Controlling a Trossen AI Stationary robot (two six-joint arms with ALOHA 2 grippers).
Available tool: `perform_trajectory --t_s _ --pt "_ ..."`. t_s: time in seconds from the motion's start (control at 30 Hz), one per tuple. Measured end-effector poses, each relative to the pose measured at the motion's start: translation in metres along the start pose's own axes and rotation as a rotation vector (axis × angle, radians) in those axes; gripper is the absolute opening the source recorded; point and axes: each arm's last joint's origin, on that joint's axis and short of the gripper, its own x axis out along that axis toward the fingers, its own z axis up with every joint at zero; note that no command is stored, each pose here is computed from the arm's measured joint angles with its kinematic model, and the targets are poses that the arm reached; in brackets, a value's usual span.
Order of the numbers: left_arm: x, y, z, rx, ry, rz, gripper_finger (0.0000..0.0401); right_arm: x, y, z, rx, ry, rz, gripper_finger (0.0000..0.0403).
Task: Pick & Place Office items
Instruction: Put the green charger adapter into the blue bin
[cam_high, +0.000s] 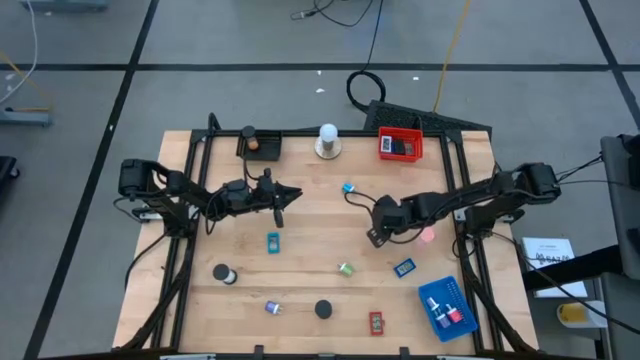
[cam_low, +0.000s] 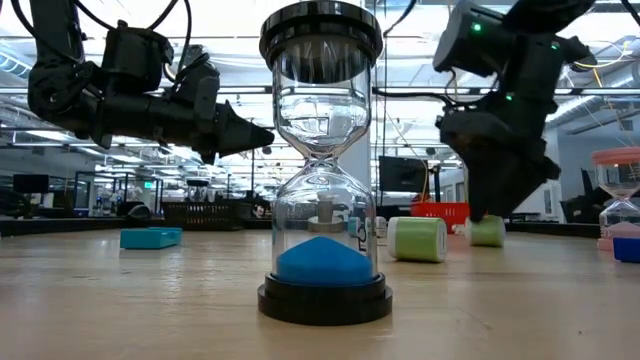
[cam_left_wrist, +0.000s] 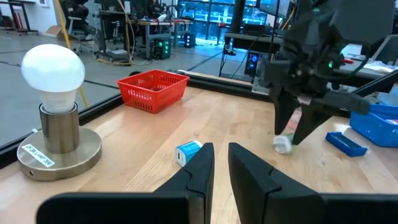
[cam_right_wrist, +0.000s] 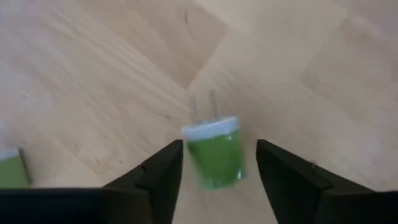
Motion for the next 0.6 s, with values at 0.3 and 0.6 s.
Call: perform_trajectory --t_s 0.3,0.6 --pt "0.000 0.000 0.000 0.000 0.001 0.000 0.0056 0.002 0.004 0.006 -0.034 0.012 -0.018 0.0209" --pt "0.000 0.000 0.000 0.000 0.000 0.000 0.0056 0.012 0.005 0.002 -0.014 0.075 -0.032 0.0177"
